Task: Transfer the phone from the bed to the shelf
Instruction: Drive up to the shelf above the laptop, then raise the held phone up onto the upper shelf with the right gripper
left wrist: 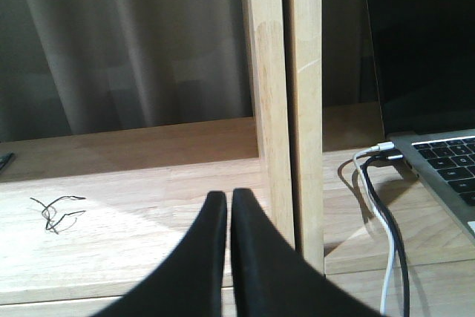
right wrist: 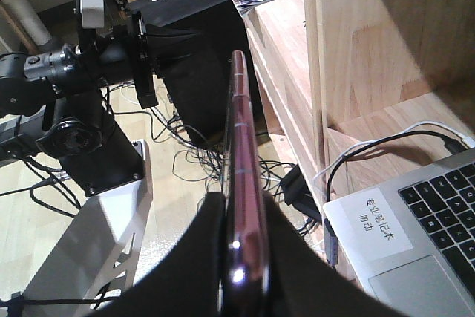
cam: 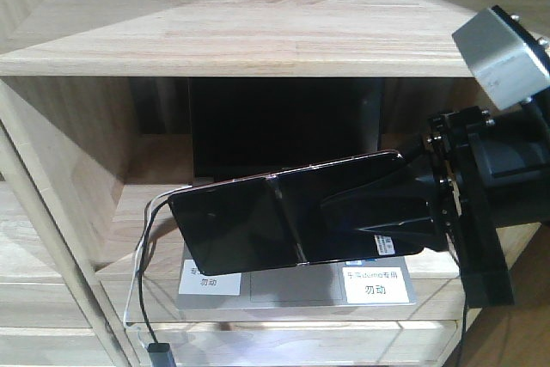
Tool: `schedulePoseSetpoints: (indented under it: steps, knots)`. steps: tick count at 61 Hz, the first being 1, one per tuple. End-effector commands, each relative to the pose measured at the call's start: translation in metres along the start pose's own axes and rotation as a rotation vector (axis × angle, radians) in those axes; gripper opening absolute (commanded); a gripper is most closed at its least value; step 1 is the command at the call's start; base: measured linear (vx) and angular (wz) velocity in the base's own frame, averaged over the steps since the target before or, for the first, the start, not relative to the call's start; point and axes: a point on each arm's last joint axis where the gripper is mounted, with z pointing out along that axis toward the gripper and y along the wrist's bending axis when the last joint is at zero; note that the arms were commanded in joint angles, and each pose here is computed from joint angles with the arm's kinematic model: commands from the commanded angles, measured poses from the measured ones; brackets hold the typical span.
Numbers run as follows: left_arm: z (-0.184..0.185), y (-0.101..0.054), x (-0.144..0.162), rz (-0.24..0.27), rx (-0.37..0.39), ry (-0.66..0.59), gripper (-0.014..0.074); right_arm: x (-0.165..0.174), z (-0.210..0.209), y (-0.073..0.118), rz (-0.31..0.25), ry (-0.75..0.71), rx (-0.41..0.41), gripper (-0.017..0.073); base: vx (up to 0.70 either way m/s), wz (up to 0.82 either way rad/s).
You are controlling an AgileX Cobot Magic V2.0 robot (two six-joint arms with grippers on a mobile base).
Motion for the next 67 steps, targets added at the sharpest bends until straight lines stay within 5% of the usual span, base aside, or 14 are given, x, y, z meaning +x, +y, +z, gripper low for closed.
schedulePoseSetpoints:
  steps: [1,48,67]
  knots:
    - [-0.003,0.002,-0.014,-0.014,-0.01,-0.107,0.0001,-0.013,-0.007,0.014,-0.016,-0.075,-0.067,-0.0002,0.0,0.0]
    - [-0.003,0.002,-0.014,-0.014,-0.01,-0.107,0.0001,-0.014,-0.007,0.014,-0.012,-0.081,-0.07,-0.0002,0.0,0.0]
    - [-0.003,0.002,-0.014,-0.014,-0.01,-0.107,0.0001,-0.028,-0.015,0.026,0.001,-0.228,-0.112,-0.0002,0.0,0.0]
